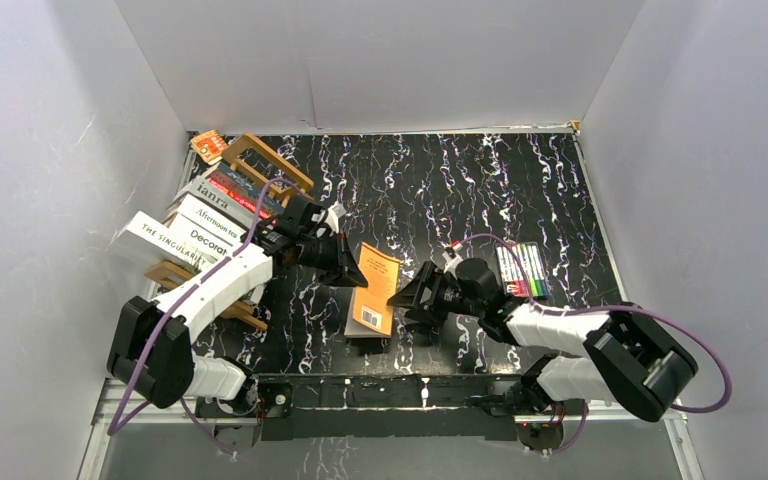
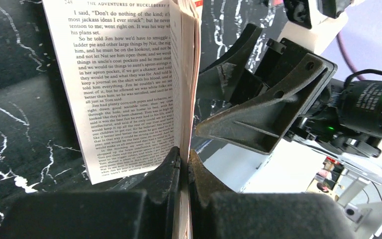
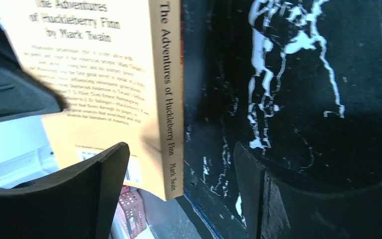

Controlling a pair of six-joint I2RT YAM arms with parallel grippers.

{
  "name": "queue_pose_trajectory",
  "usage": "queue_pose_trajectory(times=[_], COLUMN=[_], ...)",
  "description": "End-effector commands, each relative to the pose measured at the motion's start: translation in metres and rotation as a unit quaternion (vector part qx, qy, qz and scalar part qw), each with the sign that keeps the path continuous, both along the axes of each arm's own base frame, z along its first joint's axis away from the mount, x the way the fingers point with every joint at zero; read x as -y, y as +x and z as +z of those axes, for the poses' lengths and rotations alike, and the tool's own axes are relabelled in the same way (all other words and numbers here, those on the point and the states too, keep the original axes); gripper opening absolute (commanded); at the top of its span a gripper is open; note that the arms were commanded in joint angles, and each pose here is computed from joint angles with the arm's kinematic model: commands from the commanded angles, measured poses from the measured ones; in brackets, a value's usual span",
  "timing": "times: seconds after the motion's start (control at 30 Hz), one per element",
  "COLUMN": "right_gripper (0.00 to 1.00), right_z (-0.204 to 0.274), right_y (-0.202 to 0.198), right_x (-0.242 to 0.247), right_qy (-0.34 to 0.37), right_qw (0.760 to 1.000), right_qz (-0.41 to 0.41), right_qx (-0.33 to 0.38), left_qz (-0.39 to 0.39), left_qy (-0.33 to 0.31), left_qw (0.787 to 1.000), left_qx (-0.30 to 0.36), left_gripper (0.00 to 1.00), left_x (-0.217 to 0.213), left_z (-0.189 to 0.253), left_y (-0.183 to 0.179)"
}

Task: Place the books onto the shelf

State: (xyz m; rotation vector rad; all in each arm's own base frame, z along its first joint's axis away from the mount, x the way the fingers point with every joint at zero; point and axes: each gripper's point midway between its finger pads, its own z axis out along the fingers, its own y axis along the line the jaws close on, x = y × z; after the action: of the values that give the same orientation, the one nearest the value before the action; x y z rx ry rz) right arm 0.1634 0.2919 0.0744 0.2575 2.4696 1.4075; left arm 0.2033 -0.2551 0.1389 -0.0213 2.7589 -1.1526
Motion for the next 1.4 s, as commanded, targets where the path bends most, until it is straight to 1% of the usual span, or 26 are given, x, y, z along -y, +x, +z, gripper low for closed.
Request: queue_pose_trajectory(times=[0.0,0.1,0.27,0.4,0.5,0.63,0.7,0.8,0.87,0.9,0.93,0.97,1.0,1.07,1.1,1.17,1.37], right_gripper=[0.87,0.87,0.87,0.82,0.76,0.61,0.55,0.36,0.21,0.11,0.03,0.0,0.0,0.0,0.0,0.0,0.0], right_z=[0.042,0.046,0.045,0.061,0.084,0.107,0.115,0.124,0.12,0.121,0.122,0.123,0.126,0.141,0.148,0.165,0.207], right_y=[0.011,0.01,0.002,-0.006,-0.01,-0.014,-0.014,-0.01,-0.006,-0.002,0.001,0.003,0.006,0.011,0.012,0.009,-0.007], right_x=[-0.003,-0.001,-0.005,-0.008,-0.013,-0.015,-0.014,-0.012,-0.012,-0.01,-0.008,-0.007,-0.004,-0.002,-0.002,-0.003,-0.005], right_qy=[0.08,0.093,0.114,0.18,0.225,0.262,0.271,0.265,0.232,0.214,0.195,0.178,0.166,0.149,0.147,0.161,0.217], right_qw=[0.994,0.993,0.991,0.981,0.967,0.953,0.948,0.947,0.954,0.956,0.958,0.96,0.96,0.954,0.951,0.943,0.92], right_qz=[-0.023,-0.027,-0.003,0.013,0.04,0.058,0.058,0.047,0.043,0.036,0.033,0.03,0.026,0.02,0.023,0.033,0.065], right_qx=[0.068,0.074,0.067,0.078,0.108,0.14,0.155,0.175,0.184,0.196,0.208,0.215,0.224,0.258,0.27,0.29,0.319], left_qz=[-0.02,-0.021,-0.019,-0.017,-0.017,-0.011,-0.01,-0.007,-0.002,0.005,0.013,0.026,0.039,0.045,0.051,0.045,-0.011], left_qy=[-0.077,-0.097,-0.131,-0.141,-0.139,-0.133,-0.134,-0.126,-0.109,-0.095,-0.079,-0.061,-0.041,-0.039,-0.039,-0.059,-0.163], left_qw=[0.997,0.995,0.991,0.99,0.99,0.991,0.991,0.992,0.994,0.995,0.997,0.997,0.998,0.995,0.994,0.992,0.979], left_qx=[0.021,0.022,0.02,0.023,0.021,0.02,0.019,0.02,0.017,0.017,0.021,0.028,0.042,0.079,0.091,0.099,0.122], left_gripper=[0.0,0.0,0.0,0.0,0.0,0.0,0.0,0.0,0.0,0.01,0.16,0.41,0.63,0.8,0.82,0.84,0.84], left_x=[0.013,0.017,0.025,0.027,0.026,0.025,0.025,0.022,0.017,0.013,0.008,0.002,-0.004,-0.01,-0.013,-0.013,0.006], left_z=[0.049,0.057,0.071,0.076,0.074,0.069,0.068,0.064,0.054,0.048,0.043,0.041,0.042,0.057,0.061,0.07,0.11], left_y=[-0.001,0.0,0.002,0.004,0.004,0.005,0.006,0.006,0.008,0.009,0.012,0.017,0.022,0.027,0.029,0.027,0.011])
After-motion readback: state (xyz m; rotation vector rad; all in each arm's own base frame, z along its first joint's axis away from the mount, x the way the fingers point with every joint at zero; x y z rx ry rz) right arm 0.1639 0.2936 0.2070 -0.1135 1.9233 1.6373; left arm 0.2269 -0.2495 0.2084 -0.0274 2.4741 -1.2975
